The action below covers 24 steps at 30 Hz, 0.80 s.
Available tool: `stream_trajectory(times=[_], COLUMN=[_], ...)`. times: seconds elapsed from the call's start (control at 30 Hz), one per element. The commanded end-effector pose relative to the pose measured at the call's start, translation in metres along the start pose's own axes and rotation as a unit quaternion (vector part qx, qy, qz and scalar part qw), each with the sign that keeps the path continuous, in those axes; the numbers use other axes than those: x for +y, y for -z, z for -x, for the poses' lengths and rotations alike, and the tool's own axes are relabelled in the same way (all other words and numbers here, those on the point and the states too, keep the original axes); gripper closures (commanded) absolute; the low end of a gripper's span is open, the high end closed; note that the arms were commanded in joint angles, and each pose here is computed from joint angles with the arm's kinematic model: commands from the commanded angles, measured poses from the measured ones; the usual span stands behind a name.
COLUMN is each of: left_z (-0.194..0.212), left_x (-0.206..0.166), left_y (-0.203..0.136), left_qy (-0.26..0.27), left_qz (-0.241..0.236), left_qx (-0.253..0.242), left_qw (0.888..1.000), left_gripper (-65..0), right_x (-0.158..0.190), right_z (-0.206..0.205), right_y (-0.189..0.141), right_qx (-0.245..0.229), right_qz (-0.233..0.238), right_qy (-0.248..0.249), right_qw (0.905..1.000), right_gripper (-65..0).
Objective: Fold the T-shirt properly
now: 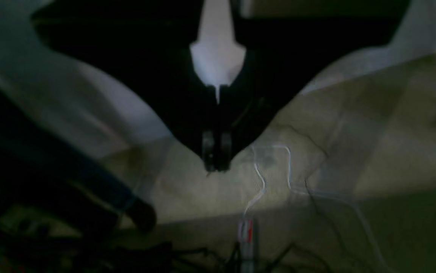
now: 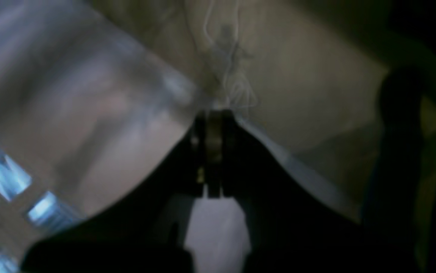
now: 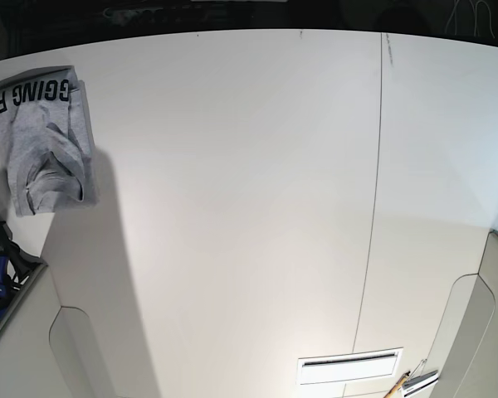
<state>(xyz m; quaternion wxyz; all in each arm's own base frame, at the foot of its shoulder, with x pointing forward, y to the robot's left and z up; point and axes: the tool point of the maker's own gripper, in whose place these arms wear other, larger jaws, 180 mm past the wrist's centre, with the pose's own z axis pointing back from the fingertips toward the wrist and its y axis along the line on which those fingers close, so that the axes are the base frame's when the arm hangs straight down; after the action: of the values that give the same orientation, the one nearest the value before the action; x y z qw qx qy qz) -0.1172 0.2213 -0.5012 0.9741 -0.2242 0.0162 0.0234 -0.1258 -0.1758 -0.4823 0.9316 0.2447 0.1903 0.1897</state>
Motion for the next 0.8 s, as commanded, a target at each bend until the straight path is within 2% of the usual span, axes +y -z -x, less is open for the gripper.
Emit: stream_trajectory(times=[0.0, 0.13, 0.2, 0.3, 0.37, 0.47, 0.53, 0.67, 0.77], left_z=[0.001, -0.015, -0.023, -0.029, -0.037, -0.066, -0.084, -0.102, -0.109], left_x=[-0.003, -0.020, -0.028, -0.043, -0.040, -0.036, -0.029, -0.018, -0.014], left_y=[0.008, 0.058, 0.081, 0.111, 0.127, 0.144, 0.150, 0.154, 0.153], left_qy=[0.019, 0.107, 0.133, 0.141, 0.140, 0.133, 0.123, 0.107, 0.104], left_qz=[0.007, 0.021, 0.026, 0.035, 0.005, -0.037, -0.071, -0.130, -0.146], left_qx=[0.003, 0.010, 0.016, 0.028, 0.032, -0.008, -0.030, -0.050, -0.059], left_qw=[1.000, 0.994, 0.991, 0.989, 0.990, 0.990, 0.989, 0.985, 0.982], left_gripper=[0.0, 0.0, 0.0, 0.0, 0.0, 0.0, 0.0, 0.0, 0.0], right_x=[-0.008, -0.034, -0.047, -0.067, -0.077, -0.086, -0.085, -0.074, -0.064], right_z=[-0.009, -0.055, -0.066, -0.078, -0.087, -0.111, -0.123, -0.144, -0.161], right_y=[0.005, 0.040, 0.058, 0.078, 0.087, 0.094, 0.098, 0.105, 0.109], right_qx=[-0.010, -0.064, -0.061, -0.057, -0.065, -0.102, -0.107, -0.122, -0.136], right_qz=[0.002, 0.015, 0.035, 0.075, 0.095, 0.119, 0.130, 0.133, 0.133], right_qy=[-0.002, 0.017, 0.049, 0.104, 0.140, 0.174, 0.191, 0.203, 0.203], right_qw=[0.9999, 0.9977, 0.9963, 0.9900, 0.9834, 0.9722, 0.9669, 0.9624, 0.9604], right_gripper=[0.0, 0.0, 0.0, 0.0, 0.0, 0.0, 0.0, 0.0, 0.0])
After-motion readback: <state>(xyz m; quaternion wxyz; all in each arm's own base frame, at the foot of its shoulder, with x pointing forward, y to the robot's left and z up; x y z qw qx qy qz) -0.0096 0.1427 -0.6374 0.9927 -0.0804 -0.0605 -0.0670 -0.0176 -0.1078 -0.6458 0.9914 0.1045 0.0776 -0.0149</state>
